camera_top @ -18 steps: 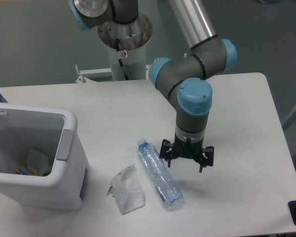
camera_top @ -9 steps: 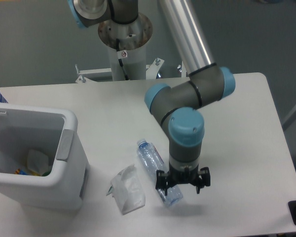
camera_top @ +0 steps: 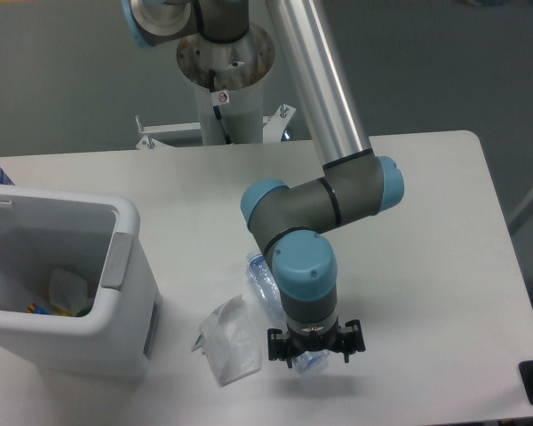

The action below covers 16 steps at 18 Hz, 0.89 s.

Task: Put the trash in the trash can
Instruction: 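Close the gripper on the bottle's body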

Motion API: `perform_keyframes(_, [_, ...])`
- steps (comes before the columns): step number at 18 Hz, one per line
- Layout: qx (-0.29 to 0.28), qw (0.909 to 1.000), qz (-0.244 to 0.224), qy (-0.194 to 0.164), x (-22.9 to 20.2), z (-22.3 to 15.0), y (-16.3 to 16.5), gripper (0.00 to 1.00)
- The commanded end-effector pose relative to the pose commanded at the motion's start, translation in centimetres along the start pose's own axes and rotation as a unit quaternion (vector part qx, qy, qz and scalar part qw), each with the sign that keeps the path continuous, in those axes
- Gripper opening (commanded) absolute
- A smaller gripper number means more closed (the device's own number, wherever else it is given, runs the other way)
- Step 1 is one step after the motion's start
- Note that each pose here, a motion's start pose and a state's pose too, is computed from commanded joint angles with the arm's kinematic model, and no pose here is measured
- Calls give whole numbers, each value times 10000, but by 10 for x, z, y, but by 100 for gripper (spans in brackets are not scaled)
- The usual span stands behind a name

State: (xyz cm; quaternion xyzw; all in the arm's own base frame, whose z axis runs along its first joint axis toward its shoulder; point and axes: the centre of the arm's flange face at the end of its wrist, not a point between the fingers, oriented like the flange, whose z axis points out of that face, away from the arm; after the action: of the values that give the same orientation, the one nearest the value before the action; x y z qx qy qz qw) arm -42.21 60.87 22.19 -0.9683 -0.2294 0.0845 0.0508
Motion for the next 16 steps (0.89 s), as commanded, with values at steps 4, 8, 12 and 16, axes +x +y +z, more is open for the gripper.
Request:
perform_keyframes(4, [-151, 9997, 102, -158, 15, 9, 5, 100])
perform_keyframes(8, [-220, 9994, 1, -259, 13, 16, 6, 100])
perform_keyframes(12, [-296, 9989, -6, -362, 13, 22, 7, 100])
perform_keyframes(16, [-425, 9970, -68, -650, 20, 35, 6, 100])
